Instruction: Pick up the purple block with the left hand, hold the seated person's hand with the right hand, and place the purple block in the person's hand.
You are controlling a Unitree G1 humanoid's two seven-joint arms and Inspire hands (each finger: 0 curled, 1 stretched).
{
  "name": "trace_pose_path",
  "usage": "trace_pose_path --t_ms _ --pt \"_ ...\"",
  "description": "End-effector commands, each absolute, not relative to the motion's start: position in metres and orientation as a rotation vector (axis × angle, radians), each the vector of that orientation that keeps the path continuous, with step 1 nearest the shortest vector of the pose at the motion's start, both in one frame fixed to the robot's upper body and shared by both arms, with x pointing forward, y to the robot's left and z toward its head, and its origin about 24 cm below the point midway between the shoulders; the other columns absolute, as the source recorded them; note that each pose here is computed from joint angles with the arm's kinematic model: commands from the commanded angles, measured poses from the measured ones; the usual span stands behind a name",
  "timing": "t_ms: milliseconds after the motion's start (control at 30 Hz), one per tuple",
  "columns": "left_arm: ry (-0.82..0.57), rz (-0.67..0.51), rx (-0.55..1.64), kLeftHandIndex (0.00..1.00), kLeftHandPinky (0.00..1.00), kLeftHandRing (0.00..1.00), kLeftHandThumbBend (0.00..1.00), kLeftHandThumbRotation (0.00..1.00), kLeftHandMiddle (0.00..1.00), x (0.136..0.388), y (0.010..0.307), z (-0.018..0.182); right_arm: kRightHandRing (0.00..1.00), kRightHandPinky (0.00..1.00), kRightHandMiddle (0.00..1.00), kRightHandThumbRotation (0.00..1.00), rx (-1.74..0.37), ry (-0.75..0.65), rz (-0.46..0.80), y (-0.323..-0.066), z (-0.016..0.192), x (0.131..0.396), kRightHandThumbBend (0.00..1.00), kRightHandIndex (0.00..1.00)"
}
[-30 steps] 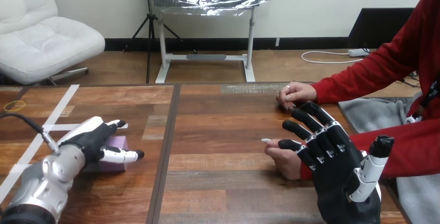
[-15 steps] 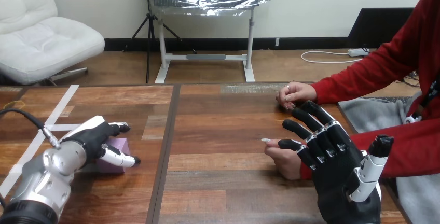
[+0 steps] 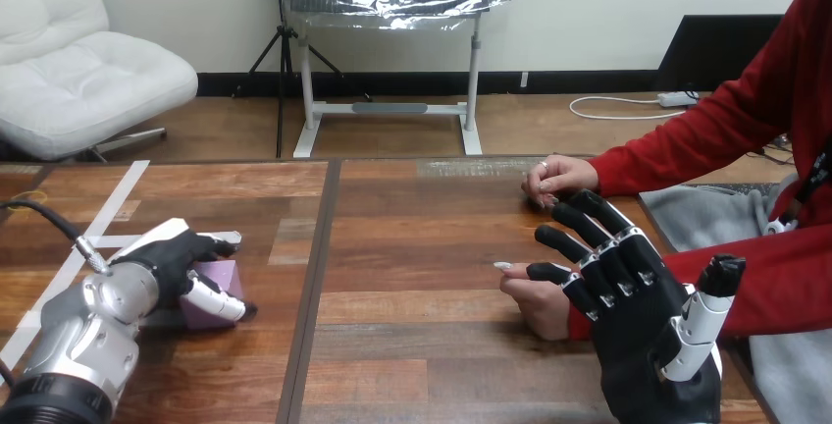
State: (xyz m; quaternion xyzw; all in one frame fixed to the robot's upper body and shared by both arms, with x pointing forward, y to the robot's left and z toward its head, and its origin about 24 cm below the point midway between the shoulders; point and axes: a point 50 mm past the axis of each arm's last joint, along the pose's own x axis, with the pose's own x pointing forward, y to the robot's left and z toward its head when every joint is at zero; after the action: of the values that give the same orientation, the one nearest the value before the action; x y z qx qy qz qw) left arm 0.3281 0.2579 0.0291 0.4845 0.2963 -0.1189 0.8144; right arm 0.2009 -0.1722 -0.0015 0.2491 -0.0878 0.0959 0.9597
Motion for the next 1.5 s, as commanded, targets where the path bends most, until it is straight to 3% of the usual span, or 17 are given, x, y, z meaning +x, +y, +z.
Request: trace_pose_path --t_ms 0,233,333,367,467,633,1000,1467 --pt "0.517 -0.212 1.103 0.85 0.68 0.85 0.69 0.00 0.89 0.3466 0.2523 0.0650 0.75 0.59 0.78 0.93 0.499 -0.271 0.220 -0.1664 0.0167 0.2106 1.00 0.77" --pt "0.507 -0.183 1.106 0.78 0.61 0.77 0.71 0.00 0.84 0.3451 0.2521 0.0639 0.75 0.60 0.78 0.93 0.496 -0.269 0.221 -0.1663 0.0164 0.2100 1.00 0.77" --pt "0.499 -0.162 1.110 0.75 0.52 0.67 0.71 0.00 0.76 0.3446 0.2523 0.0630 0.75 0.60 0.78 0.93 0.495 -0.268 0.218 -0.1663 0.0162 0.2099 1.00 0.77" --pt "0.496 -0.153 1.111 0.72 0.43 0.56 0.71 0.00 0.66 0.3444 0.2523 0.0628 0.75 0.60 0.78 0.93 0.495 -0.268 0.218 -0.1663 0.0162 0.2098 1.00 0.76" --pt "0.491 -0.126 1.115 0.69 0.34 0.45 0.71 0.00 0.55 0.3441 0.2517 0.0625 0.75 0.60 0.78 0.93 0.495 -0.266 0.218 -0.1664 0.0161 0.2096 1.00 0.76" --pt "0.478 -0.093 1.126 0.63 0.25 0.34 0.70 0.00 0.43 0.3438 0.2510 0.0619 0.75 0.60 0.78 0.93 0.494 -0.266 0.218 -0.1666 0.0161 0.2095 1.00 0.76" --pt "0.451 -0.047 1.146 0.50 0.30 0.39 0.68 0.00 0.46 0.3435 0.2499 0.0630 0.75 0.60 0.78 0.93 0.495 -0.261 0.213 -0.1669 0.0154 0.2093 1.00 0.76" --pt "0.420 -0.031 1.149 0.47 0.30 0.39 0.72 0.00 0.45 0.3416 0.2466 0.0682 0.75 0.60 0.78 0.94 0.451 -0.255 0.212 -0.1677 0.0142 0.2105 1.00 0.76"
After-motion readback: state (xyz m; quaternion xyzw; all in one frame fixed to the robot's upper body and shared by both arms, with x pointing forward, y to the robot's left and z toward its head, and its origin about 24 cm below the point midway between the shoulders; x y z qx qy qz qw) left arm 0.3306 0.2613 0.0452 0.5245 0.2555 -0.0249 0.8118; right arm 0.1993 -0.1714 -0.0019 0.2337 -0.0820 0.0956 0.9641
